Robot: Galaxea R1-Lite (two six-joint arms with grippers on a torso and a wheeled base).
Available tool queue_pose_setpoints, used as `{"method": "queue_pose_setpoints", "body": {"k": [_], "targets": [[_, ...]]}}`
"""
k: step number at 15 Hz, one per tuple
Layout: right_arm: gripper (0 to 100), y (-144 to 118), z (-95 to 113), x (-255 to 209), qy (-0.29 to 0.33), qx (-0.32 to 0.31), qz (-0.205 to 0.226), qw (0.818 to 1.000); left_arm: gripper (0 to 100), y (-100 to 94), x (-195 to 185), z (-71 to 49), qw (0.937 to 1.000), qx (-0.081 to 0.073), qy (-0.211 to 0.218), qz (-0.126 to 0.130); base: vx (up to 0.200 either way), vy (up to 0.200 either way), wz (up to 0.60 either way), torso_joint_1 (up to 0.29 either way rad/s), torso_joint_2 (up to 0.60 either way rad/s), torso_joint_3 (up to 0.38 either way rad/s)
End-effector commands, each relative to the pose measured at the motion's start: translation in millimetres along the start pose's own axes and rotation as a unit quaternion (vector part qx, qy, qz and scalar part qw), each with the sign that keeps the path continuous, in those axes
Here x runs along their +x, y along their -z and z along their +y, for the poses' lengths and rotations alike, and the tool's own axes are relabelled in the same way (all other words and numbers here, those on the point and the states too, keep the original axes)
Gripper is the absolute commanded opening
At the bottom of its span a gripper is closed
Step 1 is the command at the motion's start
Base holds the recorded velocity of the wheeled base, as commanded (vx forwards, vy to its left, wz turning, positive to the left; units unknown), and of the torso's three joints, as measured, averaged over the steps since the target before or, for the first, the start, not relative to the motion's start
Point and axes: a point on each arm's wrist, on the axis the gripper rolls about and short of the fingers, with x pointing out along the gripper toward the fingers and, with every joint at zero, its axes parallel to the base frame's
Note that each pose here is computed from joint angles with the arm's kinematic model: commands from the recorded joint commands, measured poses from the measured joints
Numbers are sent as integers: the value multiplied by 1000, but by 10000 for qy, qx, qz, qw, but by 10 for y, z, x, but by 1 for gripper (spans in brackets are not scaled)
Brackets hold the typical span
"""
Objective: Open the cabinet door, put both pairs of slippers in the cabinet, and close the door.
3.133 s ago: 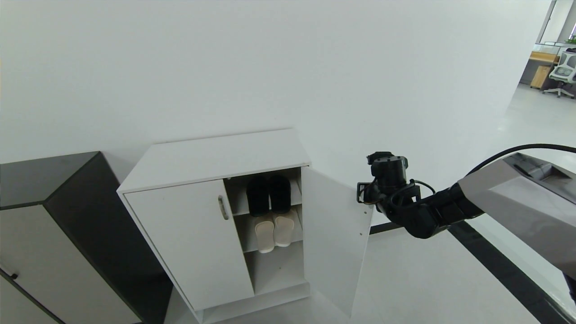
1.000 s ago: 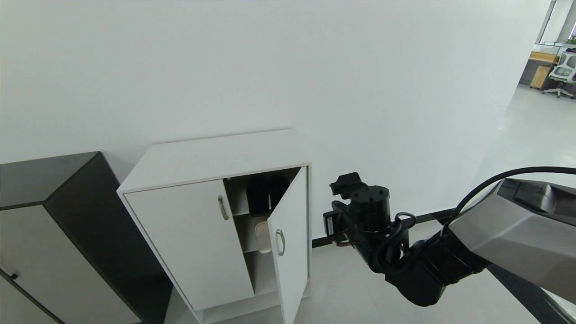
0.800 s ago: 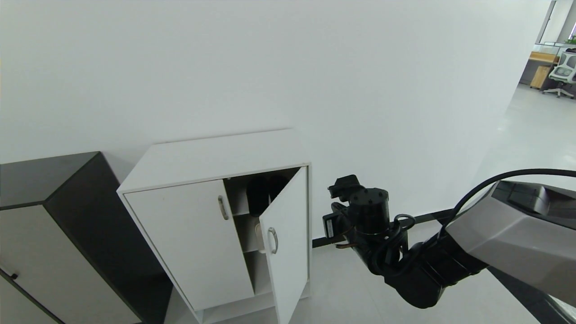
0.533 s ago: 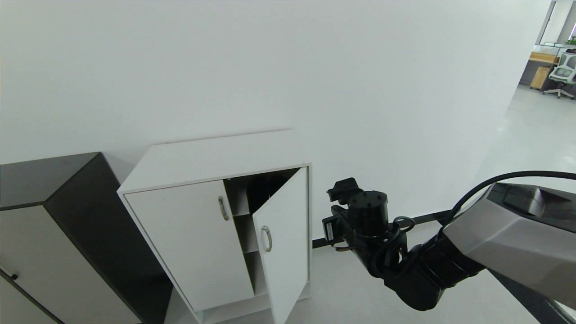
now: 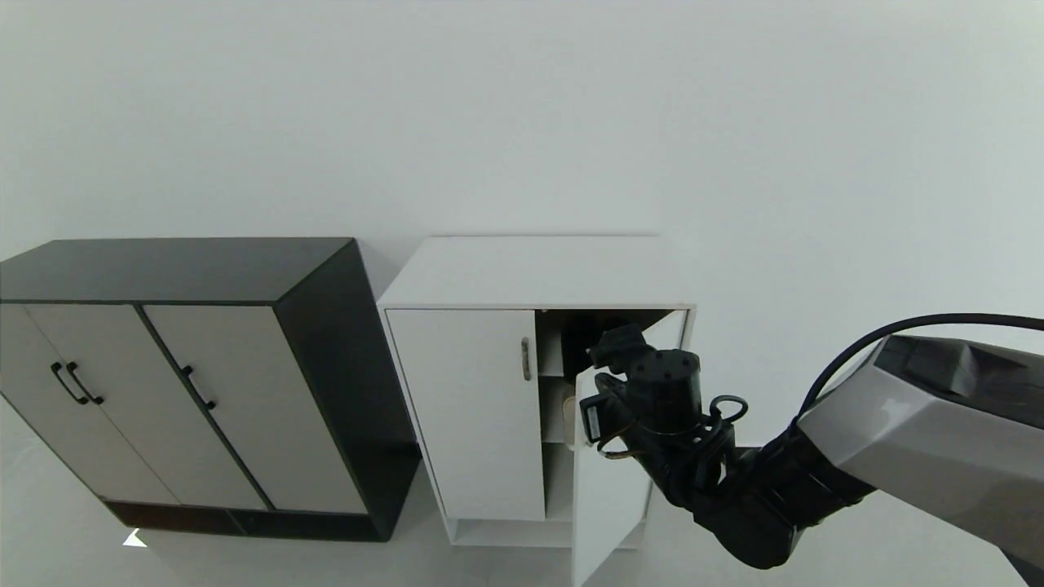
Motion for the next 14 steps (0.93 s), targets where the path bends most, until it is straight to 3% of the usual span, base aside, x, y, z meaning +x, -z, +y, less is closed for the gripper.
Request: {"method": "queue_pose_setpoints", "body": {"k": [1, 2, 6, 10, 14], "targets": [[0, 36, -64, -54, -204, -49, 47, 9998, 0, 0, 0, 0, 10000, -3, -1, -1, 0, 0, 0, 0, 0, 0], [0, 53, -103, -127, -634, -103, -13, 9979, 0, 0, 0, 0, 10000, -3, -1, -1, 0, 0, 0, 0, 0, 0], [0, 175, -331, -239, -887, -517, 178, 9946, 0, 0, 0, 0, 10000, -3, -1, -1, 0, 0, 0, 0, 0, 0], [0, 317, -516, -296, -1511, -607, 344, 9861, 0, 0, 0, 0, 10000, -3, -1, -1, 200, 0, 0, -7, 0, 4], [0, 378, -555, -331, -1808, -591, 456, 9807, 0, 0, 0, 0, 10000, -3, -1, -1, 200, 0, 0, 11, 6, 5]]}}
